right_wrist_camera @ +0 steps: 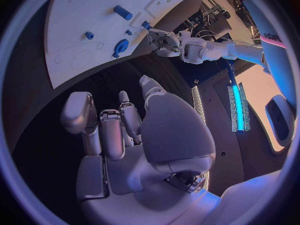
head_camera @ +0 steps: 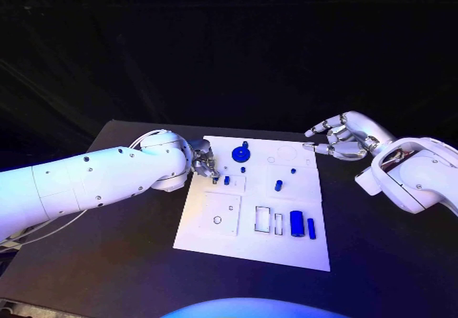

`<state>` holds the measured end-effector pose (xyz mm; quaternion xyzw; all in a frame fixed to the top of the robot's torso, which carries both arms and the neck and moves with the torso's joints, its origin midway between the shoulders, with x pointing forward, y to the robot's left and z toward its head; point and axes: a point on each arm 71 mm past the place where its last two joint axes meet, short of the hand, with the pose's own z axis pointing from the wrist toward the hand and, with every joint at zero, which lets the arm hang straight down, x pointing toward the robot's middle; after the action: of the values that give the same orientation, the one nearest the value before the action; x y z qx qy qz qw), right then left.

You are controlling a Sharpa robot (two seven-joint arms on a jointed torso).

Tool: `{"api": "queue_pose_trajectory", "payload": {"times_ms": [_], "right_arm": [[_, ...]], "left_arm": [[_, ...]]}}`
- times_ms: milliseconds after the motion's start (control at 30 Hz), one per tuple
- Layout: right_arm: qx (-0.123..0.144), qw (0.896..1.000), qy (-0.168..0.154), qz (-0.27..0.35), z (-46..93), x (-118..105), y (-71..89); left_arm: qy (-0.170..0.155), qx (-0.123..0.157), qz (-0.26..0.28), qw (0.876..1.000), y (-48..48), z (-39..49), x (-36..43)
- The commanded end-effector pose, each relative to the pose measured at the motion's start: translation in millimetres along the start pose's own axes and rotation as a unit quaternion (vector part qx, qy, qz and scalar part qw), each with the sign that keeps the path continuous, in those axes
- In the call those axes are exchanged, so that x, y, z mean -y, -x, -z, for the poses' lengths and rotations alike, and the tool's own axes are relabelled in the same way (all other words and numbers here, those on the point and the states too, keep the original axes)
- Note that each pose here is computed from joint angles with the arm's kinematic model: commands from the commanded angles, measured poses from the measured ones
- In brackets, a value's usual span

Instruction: Assemble the parts on the task board

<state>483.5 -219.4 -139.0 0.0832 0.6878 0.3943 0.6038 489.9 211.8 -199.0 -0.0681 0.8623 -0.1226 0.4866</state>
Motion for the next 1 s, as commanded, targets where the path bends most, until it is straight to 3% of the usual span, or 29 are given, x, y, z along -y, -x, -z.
{"api": "queue_pose_trajectory", "payload": {"times_ms": [33, 1000], "right_arm": [[-0.003, 1.000, 0.003, 0.004, 0.2, -0.2, -0.7], [-0.003, 1.000, 0.002, 0.003, 1.3, 1.3, -1.0]], "left_arm": [[0.004, -0.012, -0.016, 1.000, -2.9, -0.6, 0.6], [0.016, -0.034, -0.029, 0.999, -8.1, -2.9, -2.5]]}}
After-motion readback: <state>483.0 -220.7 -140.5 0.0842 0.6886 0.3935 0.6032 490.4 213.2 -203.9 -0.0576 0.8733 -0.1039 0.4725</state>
